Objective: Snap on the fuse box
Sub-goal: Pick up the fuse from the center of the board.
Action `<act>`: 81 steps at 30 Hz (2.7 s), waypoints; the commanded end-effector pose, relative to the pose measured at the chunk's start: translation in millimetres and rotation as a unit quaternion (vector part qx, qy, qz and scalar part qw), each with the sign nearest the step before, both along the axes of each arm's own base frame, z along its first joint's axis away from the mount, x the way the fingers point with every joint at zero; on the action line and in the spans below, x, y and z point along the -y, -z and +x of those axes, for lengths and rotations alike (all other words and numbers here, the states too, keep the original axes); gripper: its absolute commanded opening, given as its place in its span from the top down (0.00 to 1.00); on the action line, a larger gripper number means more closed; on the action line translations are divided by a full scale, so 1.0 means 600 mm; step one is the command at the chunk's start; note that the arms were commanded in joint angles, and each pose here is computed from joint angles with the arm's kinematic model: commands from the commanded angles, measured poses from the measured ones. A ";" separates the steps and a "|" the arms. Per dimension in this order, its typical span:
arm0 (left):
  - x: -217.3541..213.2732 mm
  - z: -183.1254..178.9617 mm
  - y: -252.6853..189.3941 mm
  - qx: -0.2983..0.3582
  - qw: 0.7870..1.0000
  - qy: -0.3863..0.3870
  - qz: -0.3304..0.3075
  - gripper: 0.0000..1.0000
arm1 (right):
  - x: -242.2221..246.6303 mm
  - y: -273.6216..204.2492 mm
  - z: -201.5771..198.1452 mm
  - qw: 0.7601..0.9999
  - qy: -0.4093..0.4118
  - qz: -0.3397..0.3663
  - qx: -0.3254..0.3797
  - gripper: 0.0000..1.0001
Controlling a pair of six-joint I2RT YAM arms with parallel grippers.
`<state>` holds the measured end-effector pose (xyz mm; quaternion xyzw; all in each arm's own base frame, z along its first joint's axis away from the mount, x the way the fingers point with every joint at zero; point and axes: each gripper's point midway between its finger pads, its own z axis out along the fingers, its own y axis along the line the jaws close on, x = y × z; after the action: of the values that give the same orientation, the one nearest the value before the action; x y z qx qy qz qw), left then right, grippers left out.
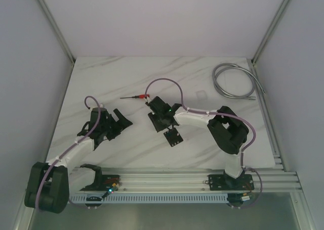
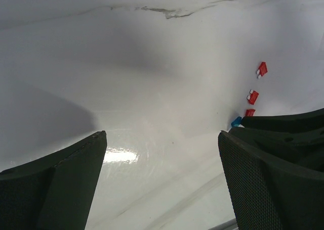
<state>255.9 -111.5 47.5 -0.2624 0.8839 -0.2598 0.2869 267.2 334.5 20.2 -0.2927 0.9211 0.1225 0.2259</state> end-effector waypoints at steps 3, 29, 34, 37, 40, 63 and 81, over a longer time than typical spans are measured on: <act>0.000 -0.011 0.003 -0.006 1.000 -0.001 -0.009 0.00 | 0.010 -0.003 -0.027 0.999 -0.004 -0.032 -0.017 0.60; 0.000 -0.012 0.005 -0.009 1.000 -0.002 -0.010 0.00 | 0.005 0.020 -0.003 0.997 0.039 -0.064 -0.009 0.61; 0.000 -0.013 0.006 -0.009 1.000 -0.001 -0.010 0.00 | 0.009 0.024 -0.008 0.996 0.048 -0.077 -0.014 0.63; 0.002 -0.014 0.005 -0.009 1.000 0.000 -0.011 0.00 | 0.014 0.025 -0.010 0.995 0.058 -0.085 -0.015 0.63; 0.001 -0.013 0.004 -0.008 1.000 -0.001 -0.012 0.00 | 0.020 0.026 -0.011 0.993 0.068 -0.094 -0.016 0.64; 0.053 -0.013 -0.049 0.082 0.994 0.053 -0.057 0.10 | -0.004 -0.055 0.004 0.992 0.120 -0.010 0.031 0.79; 0.176 -0.027 -0.172 0.274 0.947 0.148 -0.081 0.40 | -0.017 -0.207 -0.005 0.956 0.199 0.197 0.083 0.80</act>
<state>232.8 -207.6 131.3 -0.0861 0.8050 -0.4154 0.4147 262.7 339.8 131.2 -0.0960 0.9089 0.2033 0.3511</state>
